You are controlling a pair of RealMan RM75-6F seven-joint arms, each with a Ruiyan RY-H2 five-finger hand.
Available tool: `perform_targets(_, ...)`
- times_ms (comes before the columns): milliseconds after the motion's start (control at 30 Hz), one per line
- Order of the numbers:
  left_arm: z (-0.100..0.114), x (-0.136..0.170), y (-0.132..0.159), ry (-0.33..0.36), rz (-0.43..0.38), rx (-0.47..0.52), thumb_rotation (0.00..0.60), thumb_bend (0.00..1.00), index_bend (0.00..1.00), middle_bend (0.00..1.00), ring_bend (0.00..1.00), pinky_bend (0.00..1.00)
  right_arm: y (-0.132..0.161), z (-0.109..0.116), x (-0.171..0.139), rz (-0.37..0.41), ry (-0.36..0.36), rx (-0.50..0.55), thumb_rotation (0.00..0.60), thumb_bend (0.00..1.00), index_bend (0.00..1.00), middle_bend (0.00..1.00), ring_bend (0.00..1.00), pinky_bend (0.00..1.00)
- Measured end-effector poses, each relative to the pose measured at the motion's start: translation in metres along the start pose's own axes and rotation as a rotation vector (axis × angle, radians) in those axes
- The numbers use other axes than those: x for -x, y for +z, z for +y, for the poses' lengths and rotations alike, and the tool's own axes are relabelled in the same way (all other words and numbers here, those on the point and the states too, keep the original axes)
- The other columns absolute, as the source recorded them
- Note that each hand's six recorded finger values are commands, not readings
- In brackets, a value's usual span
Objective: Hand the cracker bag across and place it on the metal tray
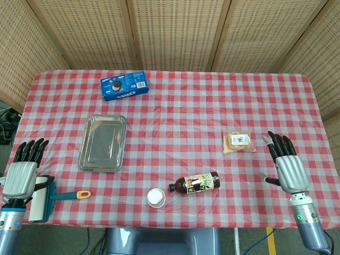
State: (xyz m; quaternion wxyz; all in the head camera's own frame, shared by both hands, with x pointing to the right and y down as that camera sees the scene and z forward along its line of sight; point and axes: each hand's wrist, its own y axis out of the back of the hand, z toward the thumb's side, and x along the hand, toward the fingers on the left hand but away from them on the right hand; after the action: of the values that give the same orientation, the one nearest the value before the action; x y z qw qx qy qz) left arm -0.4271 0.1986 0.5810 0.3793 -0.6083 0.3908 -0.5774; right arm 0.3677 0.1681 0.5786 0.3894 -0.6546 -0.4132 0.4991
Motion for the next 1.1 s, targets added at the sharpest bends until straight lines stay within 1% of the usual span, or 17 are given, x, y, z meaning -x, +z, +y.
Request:
perform_targets(200,0.000,-0.003,-0.006,0.000,0.021,0.001,0.600,0.14,0.00,0.00,0.00,0.00,0.016,-0.008,0.047,0.003,0.074,-0.020,0.600,0.09,0.07,0.00,0.00,0.00)
perform_targets(367,-0.001,-0.006,-0.008,-0.005,0.025,0.003,0.600,0.14,0.00,0.00,0.00,0.00,0.027,-0.028,0.084,-0.011,0.158,-0.030,0.600,0.09,0.10,0.00,0.00,0.00)
perform_targets(533,-0.003,-0.008,-0.010,-0.017,0.029,0.009,0.600,0.14,0.00,0.00,0.00,0.00,0.029,-0.049,0.115,-0.047,0.218,-0.042,0.600,0.08,0.14,0.01,0.00,0.00)
perform_targets(700,-0.004,-0.010,-0.012,-0.025,0.034,0.012,0.600,0.14,0.00,0.00,0.00,0.00,0.029,-0.066,0.131,-0.077,0.254,-0.030,0.600,0.08,0.14,0.01,0.00,0.00)
perform_targets(767,-0.004,-0.011,-0.012,-0.026,0.036,0.015,0.600,0.14,0.00,0.00,0.00,0.00,0.028,-0.073,0.135,-0.083,0.273,-0.042,0.600,0.09,0.14,0.01,0.00,0.00)
perform_targets(933,-0.005,-0.012,-0.012,-0.032,0.034,0.017,0.600,0.14,0.00,0.00,0.00,0.00,0.026,-0.088,0.140,-0.105,0.328,-0.056,0.600,0.09,0.16,0.02,0.00,0.00)
perform_targets(1100,-0.005,-0.012,-0.013,-0.036,0.033,0.023,0.600,0.14,0.00,0.00,0.00,0.00,0.024,-0.096,0.142,-0.129,0.362,-0.075,0.600,0.08,0.17,0.03,0.00,0.01)
